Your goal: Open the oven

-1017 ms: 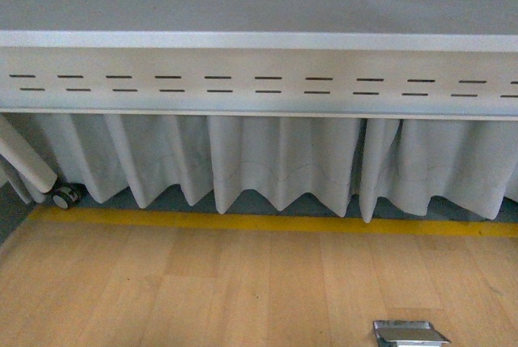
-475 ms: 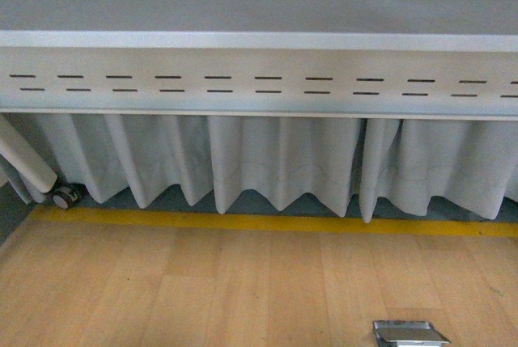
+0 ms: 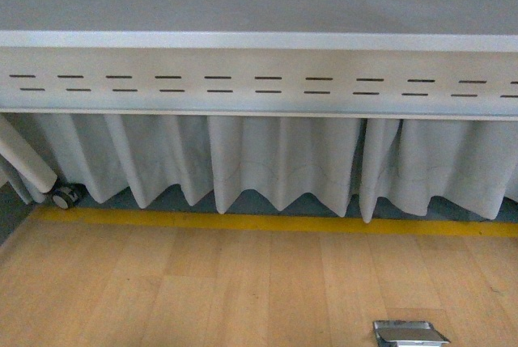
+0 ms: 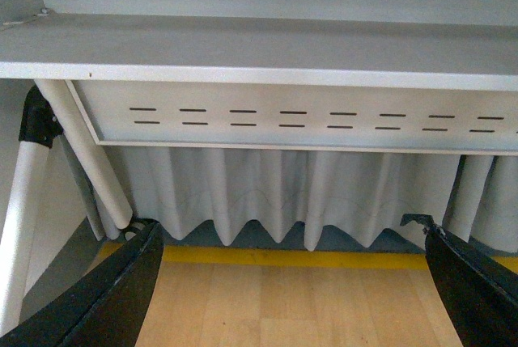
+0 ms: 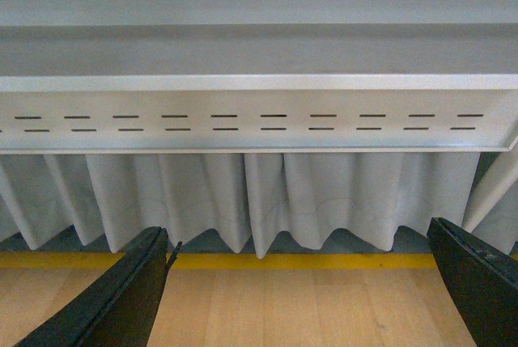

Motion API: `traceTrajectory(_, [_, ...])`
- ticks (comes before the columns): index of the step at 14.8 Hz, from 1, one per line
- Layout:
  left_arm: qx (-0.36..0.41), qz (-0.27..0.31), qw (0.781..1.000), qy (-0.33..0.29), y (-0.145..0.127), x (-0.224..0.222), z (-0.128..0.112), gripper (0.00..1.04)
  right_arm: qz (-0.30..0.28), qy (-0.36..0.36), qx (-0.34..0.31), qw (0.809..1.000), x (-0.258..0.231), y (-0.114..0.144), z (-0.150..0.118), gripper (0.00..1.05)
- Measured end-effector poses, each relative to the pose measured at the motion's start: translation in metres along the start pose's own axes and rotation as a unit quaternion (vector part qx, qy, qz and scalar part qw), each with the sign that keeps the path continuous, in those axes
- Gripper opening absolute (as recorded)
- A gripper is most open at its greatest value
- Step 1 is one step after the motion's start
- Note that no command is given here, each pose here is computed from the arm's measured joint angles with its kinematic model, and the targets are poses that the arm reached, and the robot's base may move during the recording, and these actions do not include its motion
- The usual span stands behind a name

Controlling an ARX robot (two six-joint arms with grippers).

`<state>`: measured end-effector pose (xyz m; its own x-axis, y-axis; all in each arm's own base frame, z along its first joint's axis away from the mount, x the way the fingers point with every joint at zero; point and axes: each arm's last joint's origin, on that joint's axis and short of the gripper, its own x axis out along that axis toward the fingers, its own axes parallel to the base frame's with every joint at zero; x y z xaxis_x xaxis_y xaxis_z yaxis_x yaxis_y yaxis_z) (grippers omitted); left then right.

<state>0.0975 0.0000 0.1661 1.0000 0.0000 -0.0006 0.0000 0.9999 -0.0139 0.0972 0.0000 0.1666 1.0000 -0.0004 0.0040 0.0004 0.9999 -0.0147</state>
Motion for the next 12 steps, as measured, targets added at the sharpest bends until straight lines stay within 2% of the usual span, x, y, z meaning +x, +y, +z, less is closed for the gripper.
traceTrajectory(12, [0.000,0.000,1.000,0.000,0.0000,0.0000,0.0000,0.98,0.000,0.000,0.000,1.000,0.0000,0.0000,0.0000,0.98])
